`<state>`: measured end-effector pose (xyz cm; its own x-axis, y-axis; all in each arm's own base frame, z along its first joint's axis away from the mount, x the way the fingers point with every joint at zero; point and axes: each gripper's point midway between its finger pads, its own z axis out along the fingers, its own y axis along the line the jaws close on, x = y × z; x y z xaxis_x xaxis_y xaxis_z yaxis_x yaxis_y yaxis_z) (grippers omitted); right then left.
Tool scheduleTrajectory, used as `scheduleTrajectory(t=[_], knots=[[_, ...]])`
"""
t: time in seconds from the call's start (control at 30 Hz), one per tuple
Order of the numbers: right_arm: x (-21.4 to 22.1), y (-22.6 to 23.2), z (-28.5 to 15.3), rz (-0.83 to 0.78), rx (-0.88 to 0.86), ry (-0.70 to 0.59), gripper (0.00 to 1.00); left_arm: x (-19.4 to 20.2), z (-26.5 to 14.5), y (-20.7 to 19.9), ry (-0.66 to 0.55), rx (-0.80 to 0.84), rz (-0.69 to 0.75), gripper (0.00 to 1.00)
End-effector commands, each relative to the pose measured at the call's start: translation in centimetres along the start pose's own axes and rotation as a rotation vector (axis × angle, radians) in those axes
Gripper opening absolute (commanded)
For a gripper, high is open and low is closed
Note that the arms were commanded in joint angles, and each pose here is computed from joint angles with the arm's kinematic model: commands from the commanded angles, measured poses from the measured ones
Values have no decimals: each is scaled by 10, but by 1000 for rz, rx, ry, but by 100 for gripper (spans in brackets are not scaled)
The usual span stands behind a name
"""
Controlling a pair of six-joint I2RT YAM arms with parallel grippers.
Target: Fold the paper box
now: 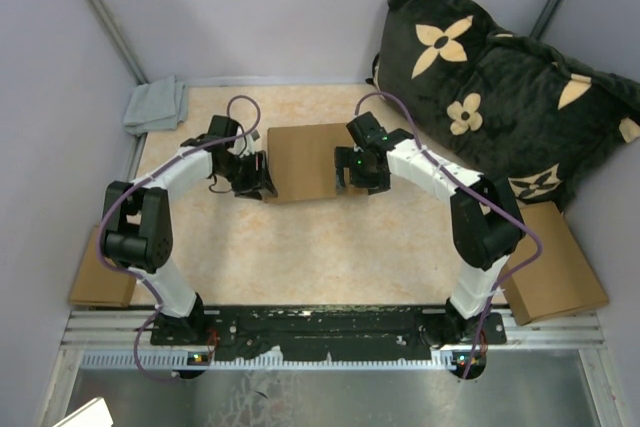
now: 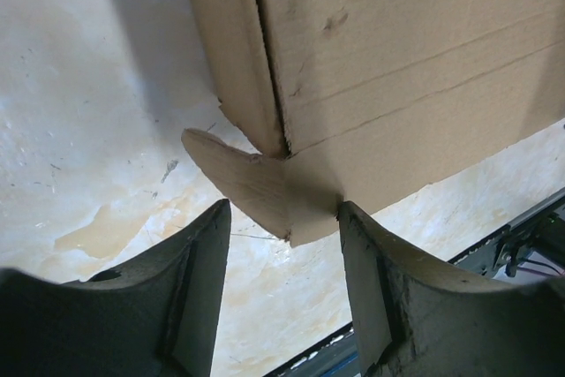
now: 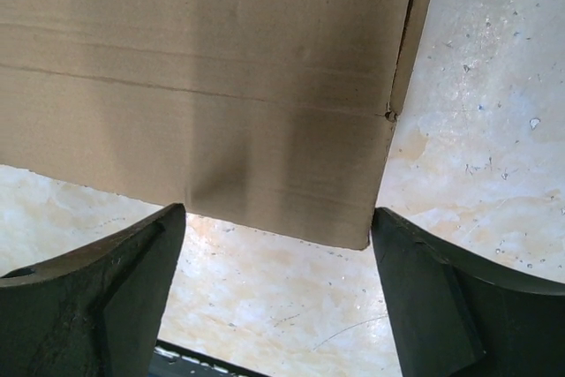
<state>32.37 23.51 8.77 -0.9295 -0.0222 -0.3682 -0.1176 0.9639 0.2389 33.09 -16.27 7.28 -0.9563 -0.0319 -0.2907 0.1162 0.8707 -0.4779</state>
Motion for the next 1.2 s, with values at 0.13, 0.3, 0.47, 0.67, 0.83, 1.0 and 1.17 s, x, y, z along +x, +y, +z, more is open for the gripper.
scheduleTrajectory(t=[0.13,0.3,0.47,0.67,0.83,1.0,1.17], knots=[[-25,22,-21,-37,-102,-78,86,-1,-4,-11,-61,70,41,58],[-25,22,-23,-50,-108,-86,84,-7,-5,-15,-83,86,50,55],[-24,22,-23,-55,-111,-82,83,-9,-4,-16,-76,95,60,52],[-25,24,-29,-57,-119,-90,80,-16,-16,-28,-81,125,79,46],[-26,24,-33,-55,-114,-85,79,-16,-23,-39,-44,161,73,44],[-25,22,-32,-53,-102,-81,79,-13,-20,-37,-28,156,67,44],[-24,20,-27,-49,-95,-75,79,-9,-6,-28,-3,145,53,44]])
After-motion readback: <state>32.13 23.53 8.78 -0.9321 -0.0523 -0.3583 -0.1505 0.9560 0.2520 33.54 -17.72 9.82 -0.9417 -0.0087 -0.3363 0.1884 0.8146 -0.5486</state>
